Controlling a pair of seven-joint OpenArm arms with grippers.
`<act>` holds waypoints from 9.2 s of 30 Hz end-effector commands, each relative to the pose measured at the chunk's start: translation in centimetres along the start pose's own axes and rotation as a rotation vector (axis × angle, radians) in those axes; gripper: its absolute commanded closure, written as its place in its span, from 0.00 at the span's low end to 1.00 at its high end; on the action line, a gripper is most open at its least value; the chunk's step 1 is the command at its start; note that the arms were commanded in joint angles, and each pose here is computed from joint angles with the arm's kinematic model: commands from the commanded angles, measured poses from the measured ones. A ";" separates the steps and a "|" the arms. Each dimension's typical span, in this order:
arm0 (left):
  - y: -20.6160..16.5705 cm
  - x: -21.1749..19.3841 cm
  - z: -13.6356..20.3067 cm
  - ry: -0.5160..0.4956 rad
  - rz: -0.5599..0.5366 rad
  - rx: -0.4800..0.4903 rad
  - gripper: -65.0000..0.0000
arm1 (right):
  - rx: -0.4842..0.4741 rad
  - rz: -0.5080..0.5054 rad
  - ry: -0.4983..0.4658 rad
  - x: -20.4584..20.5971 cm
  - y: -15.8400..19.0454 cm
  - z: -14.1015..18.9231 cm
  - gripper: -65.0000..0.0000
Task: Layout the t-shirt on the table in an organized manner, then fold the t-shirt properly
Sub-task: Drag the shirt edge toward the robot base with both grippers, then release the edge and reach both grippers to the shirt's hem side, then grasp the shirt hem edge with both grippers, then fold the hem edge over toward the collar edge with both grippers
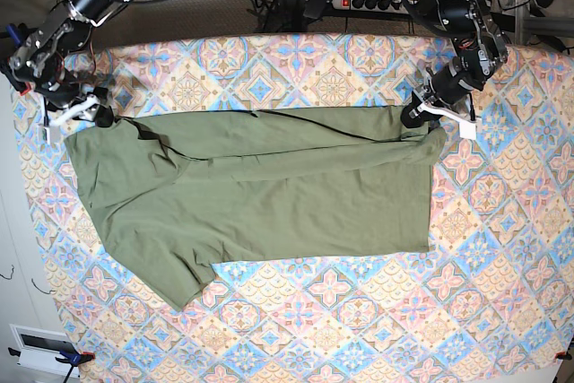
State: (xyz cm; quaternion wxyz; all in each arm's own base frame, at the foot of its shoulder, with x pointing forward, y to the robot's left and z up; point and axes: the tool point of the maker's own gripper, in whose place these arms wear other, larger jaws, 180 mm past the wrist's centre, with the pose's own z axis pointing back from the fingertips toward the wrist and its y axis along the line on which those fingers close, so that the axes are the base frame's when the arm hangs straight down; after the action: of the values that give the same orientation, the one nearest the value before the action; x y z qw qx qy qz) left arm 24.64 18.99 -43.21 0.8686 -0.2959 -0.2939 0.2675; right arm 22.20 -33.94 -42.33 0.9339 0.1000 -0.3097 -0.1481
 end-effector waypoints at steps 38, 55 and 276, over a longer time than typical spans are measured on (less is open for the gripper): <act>4.2 2.3 4.6 0.010 -0.068 0.088 1.00 | 0.058 -0.043 -0.064 0.3 0.1 2.7 0.92; 5.8 -0.5 8.9 0.085 -0.085 0.111 1.00 | 0.023 0.007 -0.012 -3.5 0.1 5.6 0.91; -4.0 12.1 8.3 -0.333 -0.745 0.234 1.00 | -0.004 0.693 -0.132 11.1 10.3 2.9 0.97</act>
State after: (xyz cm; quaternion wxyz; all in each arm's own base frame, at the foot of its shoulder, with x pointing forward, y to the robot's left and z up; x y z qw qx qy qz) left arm 27.88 26.65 -32.30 0.8854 -0.0269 -0.4637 0.0191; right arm 30.48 -27.66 -32.49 0.9147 -0.0087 -0.3672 0.1684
